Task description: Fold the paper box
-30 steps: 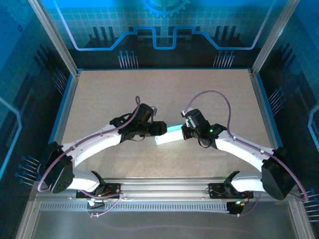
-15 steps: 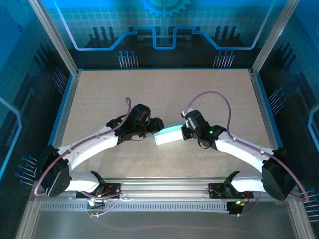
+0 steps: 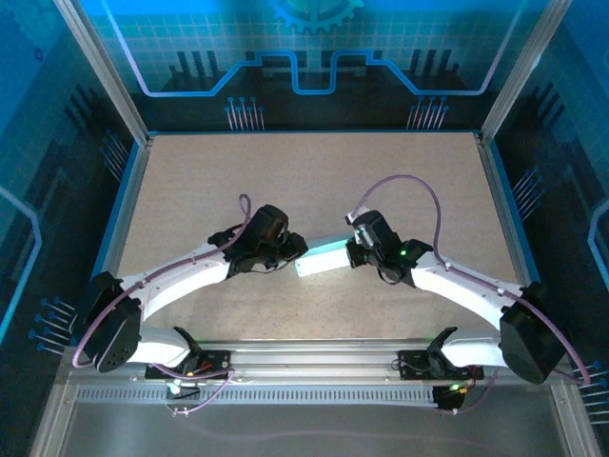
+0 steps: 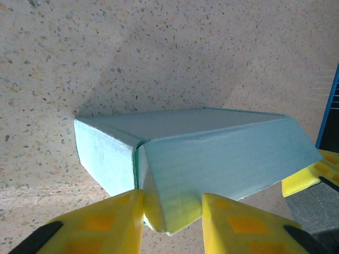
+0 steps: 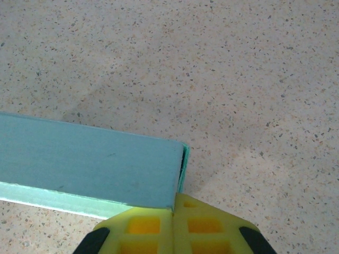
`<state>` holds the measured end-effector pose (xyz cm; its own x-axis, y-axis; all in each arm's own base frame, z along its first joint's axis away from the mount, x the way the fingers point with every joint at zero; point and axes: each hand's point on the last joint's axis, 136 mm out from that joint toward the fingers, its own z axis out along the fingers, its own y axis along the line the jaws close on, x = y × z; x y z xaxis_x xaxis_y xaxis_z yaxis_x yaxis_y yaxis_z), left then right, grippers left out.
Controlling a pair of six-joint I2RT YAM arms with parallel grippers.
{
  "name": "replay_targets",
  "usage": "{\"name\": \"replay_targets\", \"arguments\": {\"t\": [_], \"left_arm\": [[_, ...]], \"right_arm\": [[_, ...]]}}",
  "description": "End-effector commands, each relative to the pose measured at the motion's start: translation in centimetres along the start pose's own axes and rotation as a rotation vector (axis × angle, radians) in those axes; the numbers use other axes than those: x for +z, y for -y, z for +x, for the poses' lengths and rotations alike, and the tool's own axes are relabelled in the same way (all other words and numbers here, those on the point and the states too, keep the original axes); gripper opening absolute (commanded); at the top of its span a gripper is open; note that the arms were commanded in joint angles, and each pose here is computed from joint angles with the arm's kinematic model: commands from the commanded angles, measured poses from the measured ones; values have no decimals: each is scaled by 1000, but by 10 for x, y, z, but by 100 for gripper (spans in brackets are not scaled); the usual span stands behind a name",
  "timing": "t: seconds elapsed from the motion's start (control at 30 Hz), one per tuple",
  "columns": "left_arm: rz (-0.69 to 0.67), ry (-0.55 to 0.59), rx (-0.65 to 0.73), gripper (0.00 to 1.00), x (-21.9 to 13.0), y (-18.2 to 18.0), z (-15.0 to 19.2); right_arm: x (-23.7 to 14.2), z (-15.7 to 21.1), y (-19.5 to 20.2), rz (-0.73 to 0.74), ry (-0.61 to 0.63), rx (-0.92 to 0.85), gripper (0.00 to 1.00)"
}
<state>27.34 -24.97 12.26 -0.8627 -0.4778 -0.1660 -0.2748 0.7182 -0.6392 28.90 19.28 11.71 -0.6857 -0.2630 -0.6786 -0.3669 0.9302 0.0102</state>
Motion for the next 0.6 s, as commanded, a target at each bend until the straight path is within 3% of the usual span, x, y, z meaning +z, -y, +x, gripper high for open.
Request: {"name": "replay_targets", "arguments": {"t": [0.0, 0.2, 0.3, 0.4, 0.57], "left_arm": [[-98, -28, -44, 32, 11, -33, 7], [-98, -30, -37, 29, 13, -36, 7], [-94, -30, -34, 29, 13, -35, 7], [-91, -32, -20, 29, 13, -35, 7], [-94, -37, 14, 30, 16, -36, 8]], "right_arm": [[-5, 11, -11, -56, -31, -48, 22], [-31, -11, -21, -154, 75, -88, 54], [-43, -24, -24, -242, 135, 6, 67], [-42, -31, -13, -284, 93, 200, 73], [-28, -26, -8, -365, -121, 374, 71]]}}
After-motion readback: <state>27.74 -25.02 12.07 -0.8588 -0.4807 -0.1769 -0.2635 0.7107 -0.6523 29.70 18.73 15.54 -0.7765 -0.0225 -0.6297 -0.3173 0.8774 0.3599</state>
